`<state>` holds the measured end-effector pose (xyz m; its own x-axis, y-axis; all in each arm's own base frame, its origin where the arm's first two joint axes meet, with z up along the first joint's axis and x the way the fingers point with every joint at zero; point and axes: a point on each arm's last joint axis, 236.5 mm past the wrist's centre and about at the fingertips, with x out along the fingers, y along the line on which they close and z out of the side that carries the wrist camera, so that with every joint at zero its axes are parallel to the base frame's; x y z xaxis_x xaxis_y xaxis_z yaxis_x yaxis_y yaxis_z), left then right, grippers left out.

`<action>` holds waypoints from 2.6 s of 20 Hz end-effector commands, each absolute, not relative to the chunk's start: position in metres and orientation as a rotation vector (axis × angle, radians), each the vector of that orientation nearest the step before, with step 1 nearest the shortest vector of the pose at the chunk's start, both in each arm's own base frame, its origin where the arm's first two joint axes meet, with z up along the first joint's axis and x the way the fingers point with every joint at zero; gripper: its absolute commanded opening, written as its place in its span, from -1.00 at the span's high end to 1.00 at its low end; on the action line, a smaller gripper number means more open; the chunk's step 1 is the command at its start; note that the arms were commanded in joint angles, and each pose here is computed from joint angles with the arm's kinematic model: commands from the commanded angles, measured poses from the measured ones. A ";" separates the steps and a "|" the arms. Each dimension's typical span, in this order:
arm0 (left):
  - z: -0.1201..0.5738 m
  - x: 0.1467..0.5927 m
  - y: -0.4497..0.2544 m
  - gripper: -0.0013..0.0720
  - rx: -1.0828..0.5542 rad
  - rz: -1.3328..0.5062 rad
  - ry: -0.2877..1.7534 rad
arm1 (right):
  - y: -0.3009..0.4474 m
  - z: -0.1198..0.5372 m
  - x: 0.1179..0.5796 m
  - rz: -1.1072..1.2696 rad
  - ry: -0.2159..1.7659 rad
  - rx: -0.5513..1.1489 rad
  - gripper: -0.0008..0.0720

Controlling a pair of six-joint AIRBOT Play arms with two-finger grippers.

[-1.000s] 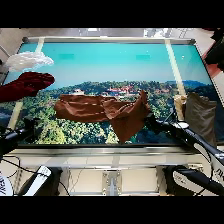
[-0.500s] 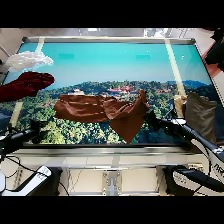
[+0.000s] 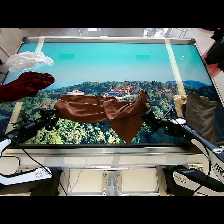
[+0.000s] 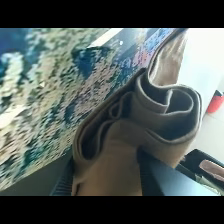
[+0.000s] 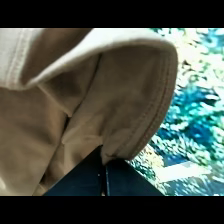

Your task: Fold the shirts.

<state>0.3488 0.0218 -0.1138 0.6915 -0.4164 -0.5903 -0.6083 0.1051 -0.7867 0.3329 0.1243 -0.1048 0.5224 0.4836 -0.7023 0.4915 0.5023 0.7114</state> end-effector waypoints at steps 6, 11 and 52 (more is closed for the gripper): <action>-0.095 0.367 0.016 0.93 -1.524 0.093 0.834 | 0.121 -0.068 0.345 0.065 0.970 1.049 0.93; 0.073 0.350 0.029 0.94 -1.360 -0.274 0.492 | 0.135 0.057 0.334 0.378 0.730 0.676 0.93; 0.074 0.506 0.077 -0.88 -0.451 -0.028 0.907 | 0.082 0.107 0.526 0.232 0.740 0.171 -0.48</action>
<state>0.5138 0.0489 0.0232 0.5423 -0.2577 -0.7997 -0.2054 0.8822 -0.4236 0.5388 0.1079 0.0799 0.7317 0.3182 -0.6028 -0.1260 0.9322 0.3392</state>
